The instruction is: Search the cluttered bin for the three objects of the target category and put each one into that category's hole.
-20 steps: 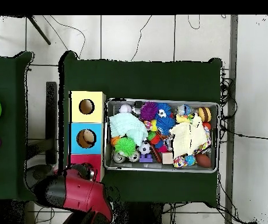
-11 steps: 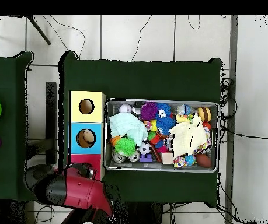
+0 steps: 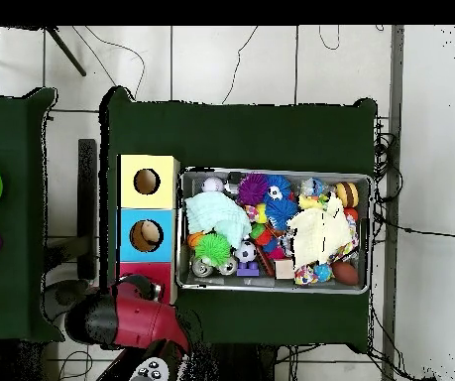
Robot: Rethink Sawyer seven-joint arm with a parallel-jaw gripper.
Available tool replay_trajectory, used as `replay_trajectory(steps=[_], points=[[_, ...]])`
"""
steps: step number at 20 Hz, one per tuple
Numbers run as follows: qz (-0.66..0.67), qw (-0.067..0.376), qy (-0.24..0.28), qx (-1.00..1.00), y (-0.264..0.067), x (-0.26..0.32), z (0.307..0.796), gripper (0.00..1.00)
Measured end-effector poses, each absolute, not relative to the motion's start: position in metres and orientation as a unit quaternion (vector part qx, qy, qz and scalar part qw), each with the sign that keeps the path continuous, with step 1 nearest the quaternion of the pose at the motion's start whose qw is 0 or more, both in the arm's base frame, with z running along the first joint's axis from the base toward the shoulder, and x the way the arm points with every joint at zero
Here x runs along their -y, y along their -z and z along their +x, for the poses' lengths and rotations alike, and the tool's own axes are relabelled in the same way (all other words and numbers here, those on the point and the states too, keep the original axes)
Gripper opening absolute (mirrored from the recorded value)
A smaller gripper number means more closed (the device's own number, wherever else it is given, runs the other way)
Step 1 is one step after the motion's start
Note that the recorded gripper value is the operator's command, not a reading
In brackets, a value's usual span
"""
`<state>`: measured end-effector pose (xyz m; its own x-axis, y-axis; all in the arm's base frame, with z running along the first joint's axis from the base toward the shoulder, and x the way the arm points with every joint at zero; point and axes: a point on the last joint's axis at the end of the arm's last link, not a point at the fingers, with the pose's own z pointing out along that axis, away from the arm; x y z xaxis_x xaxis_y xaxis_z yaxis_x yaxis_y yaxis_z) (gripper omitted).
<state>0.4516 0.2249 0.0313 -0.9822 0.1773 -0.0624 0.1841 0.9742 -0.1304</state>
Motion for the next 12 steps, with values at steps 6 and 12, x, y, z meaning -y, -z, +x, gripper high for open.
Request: replay_trajectory(steps=[6, 12], points=[[0.099, 0.026, 0.062, -0.993, -0.0311, -0.2239, 0.4501, 0.0], [0.101, 0.022, 0.061, -0.993, -0.0312, -0.2233, 0.4468, 0.0]])
